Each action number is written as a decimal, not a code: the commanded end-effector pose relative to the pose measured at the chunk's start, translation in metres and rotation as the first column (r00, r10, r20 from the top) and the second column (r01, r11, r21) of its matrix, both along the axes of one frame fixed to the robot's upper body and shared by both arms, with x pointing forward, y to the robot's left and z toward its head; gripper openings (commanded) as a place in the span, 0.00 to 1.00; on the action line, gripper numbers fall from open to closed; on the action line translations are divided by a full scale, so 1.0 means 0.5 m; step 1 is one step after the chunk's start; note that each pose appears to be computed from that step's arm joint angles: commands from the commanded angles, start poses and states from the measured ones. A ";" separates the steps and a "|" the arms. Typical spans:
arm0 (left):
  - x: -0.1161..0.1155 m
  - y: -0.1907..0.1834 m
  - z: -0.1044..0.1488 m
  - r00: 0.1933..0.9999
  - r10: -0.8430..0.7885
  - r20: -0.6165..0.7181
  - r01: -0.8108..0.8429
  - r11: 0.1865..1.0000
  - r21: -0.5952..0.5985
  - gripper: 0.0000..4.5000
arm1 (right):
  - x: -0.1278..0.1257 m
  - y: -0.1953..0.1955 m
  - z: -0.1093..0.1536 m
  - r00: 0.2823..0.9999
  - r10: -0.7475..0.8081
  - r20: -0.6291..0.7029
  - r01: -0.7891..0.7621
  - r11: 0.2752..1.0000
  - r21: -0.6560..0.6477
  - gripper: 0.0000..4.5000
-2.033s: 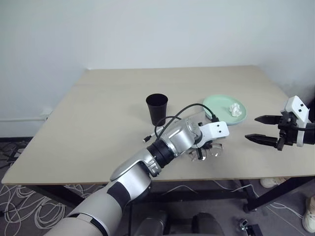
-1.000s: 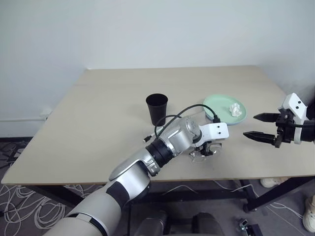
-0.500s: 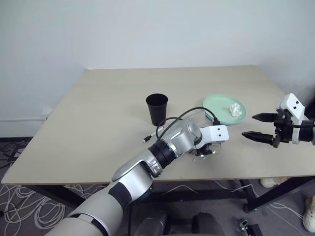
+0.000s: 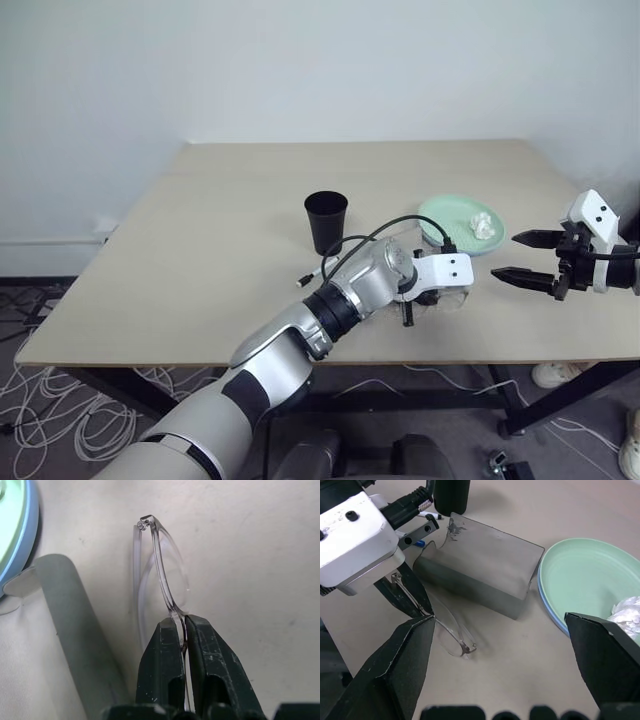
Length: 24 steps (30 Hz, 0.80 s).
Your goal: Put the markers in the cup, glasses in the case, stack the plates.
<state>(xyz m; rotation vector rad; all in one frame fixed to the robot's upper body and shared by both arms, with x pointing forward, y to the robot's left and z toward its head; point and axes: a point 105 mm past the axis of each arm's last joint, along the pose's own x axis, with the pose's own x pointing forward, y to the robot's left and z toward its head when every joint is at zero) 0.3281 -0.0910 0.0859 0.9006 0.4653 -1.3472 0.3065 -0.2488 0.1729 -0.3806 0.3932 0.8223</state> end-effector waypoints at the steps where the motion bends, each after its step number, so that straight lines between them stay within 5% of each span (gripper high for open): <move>1: 0.016 0.016 -0.001 0.999 0.033 0.027 -0.033 0.999 0.022 0.00 | 0.002 0.010 0.031 0.998 0.022 0.062 -0.022 1.000 0.005 1.00; 24: 0.021 0.016 0.015 0.999 0.030 0.036 -0.030 1.000 0.002 0.00 | 0.005 0.011 0.031 0.998 0.024 0.064 -0.024 1.000 0.005 1.00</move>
